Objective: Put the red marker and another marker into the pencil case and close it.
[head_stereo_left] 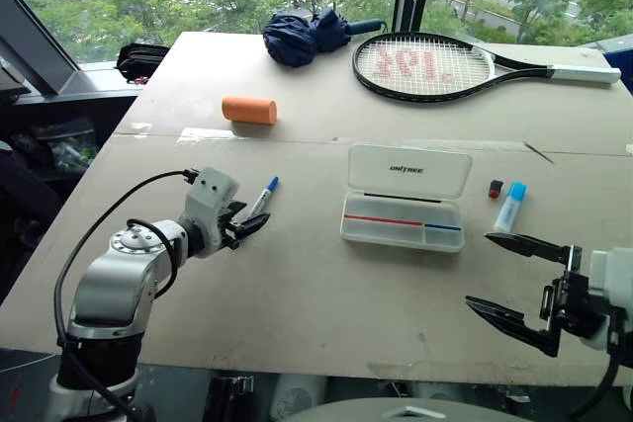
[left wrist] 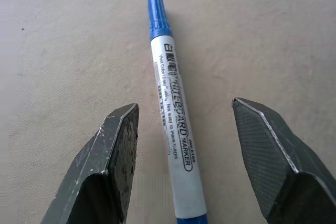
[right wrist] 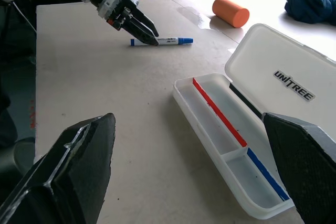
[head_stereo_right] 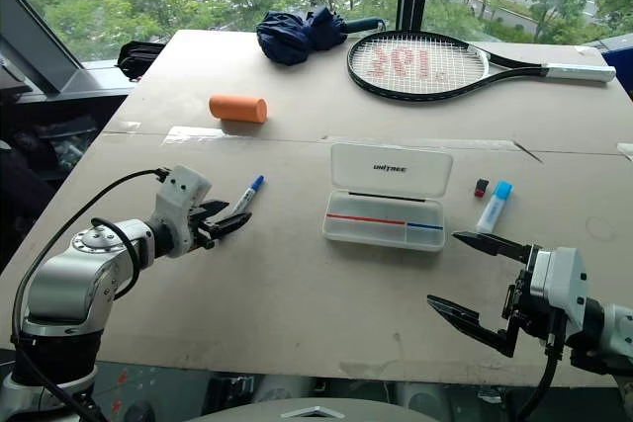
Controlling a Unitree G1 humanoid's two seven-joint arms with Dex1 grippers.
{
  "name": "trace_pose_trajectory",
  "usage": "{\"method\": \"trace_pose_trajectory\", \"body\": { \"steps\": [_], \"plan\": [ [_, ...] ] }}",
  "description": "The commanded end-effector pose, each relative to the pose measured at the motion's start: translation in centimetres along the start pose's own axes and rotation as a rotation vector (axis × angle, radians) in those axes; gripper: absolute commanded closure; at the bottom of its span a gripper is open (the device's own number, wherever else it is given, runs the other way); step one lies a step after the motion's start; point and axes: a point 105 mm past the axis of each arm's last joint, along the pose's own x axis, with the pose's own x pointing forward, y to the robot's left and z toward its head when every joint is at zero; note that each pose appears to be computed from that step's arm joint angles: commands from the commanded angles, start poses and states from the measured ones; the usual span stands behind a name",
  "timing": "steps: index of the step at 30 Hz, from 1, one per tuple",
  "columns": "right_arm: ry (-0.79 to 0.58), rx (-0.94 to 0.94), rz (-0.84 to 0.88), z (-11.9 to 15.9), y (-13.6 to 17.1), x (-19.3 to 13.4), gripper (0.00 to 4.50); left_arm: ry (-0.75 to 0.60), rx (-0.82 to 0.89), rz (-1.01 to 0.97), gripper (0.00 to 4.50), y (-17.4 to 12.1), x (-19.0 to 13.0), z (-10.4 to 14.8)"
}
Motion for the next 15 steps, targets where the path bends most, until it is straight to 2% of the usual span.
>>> {"method": "trace_pose_trajectory", "body": {
  "steps": [1, 2, 6, 7, 10, 12, 15],
  "plan": [
    [-0.002, -0.021, 0.011, 0.3, -0.1, -0.1, 0.00, 0.045, -0.001, 0.022, 2.20, -0.3, 1.2, -1.3],
    [-0.002, -0.021, 0.011, 0.2, -0.1, -0.2, 0.00, 0.047, -0.002, 0.020, 2.52, -0.4, 1.3, -1.4],
    [0.012, -0.016, -0.010, -0.1, 0.1, -0.7, 0.00, 0.038, 0.013, 0.013, 4.30, -0.1, 0.9, -1.5],
    [0.016, -0.013, -0.018, -0.2, 0.2, -0.8, 0.00, 0.015, 0.023, -0.002, 4.43, 0.0, 0.7, -1.1],
    [0.028, -0.001, -0.048, -0.5, 0.4, -1.4, 0.00, -0.092, 0.091, -0.147, 4.43, -1.2, -0.1, 1.6],
    [0.040, 0.007, -0.076, -0.7, 0.5, -2.0, 0.00, -0.140, 0.160, -0.314, 4.43, -3.1, -0.9, 3.3],
    [0.073, 0.018, -0.134, -1.4, 0.6, -3.3, 0.00, -0.131, 0.352, -0.612, 4.43, -7.2, -1.1, 5.7]
  ]
}}
